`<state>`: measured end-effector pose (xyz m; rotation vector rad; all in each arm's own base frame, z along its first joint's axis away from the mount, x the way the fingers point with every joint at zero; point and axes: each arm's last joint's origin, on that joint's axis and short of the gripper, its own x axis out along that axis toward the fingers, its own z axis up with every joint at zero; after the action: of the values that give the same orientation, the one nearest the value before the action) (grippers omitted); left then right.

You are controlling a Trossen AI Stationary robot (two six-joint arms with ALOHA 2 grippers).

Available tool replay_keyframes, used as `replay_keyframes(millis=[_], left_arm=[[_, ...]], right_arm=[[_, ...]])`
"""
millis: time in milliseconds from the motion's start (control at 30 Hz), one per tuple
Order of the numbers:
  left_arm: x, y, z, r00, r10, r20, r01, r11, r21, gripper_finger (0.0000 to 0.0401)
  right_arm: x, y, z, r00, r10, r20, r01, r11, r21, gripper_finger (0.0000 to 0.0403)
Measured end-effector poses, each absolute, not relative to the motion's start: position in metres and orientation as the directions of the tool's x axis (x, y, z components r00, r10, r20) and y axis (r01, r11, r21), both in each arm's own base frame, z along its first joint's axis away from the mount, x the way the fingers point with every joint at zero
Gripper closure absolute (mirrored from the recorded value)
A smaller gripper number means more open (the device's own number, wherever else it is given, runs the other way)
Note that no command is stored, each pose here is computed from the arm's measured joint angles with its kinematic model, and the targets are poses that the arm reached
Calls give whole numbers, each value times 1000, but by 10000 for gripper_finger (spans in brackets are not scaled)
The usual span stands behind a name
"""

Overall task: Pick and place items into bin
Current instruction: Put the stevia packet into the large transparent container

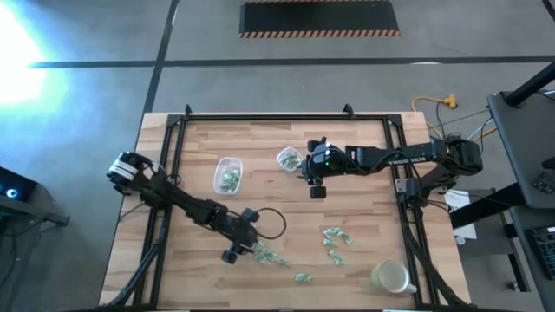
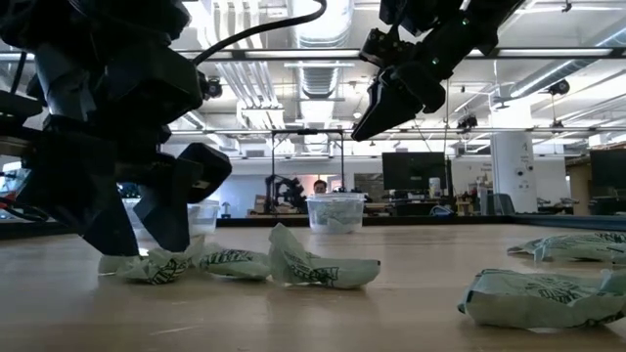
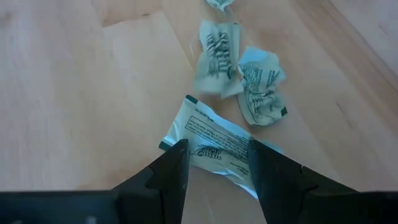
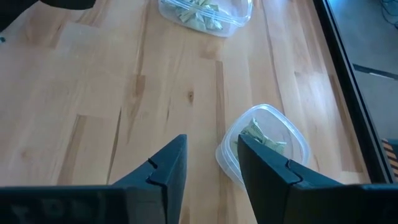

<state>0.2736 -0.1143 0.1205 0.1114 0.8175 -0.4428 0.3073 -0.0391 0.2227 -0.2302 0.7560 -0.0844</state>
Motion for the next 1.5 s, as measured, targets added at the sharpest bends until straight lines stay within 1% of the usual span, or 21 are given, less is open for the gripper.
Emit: replay_keyframes(millis=[267,367,467,800,867,967,1100,1200,1333,1500], left_arm=[[275,-113,118,595,-334,-731,419,905,-73,253],[274,-113,118,593,-332,-733,418,906,-72,262],[274,-112,117,590,-329,-737,416,907,-71,284],[274,-112,120,588,-330,-738,452,891,-38,385],[273,-112,123,595,-324,-735,462,887,-17,396],[272,-110,128,615,-301,-728,448,894,9,397],[272,-107,141,682,-231,-694,388,918,76,396],[269,-103,151,716,-152,-681,326,936,135,396],[262,-95,166,755,13,-656,195,950,243,396],[247,-83,178,752,247,-611,8,924,383,396]], right_arm=[[307,-39,223,726,-158,-669,-7,971,-237,274],[307,-39,223,726,-158,-670,-7,972,-237,276],[307,-39,223,726,-158,-670,-7,971,-237,274],[307,-39,223,726,-158,-669,-7,971,-237,279],[307,-39,223,726,-158,-670,-7,971,-237,280],[307,-39,223,726,-158,-670,-7,971,-237,280],[307,-39,223,726,-158,-669,-7,971,-237,282],[307,-39,223,726,-159,-670,-7,971,-237,282],[307,-39,223,726,-158,-670,-7,971,-237,280],[307,-39,223,726,-158,-669,-7,971,-237,285]])
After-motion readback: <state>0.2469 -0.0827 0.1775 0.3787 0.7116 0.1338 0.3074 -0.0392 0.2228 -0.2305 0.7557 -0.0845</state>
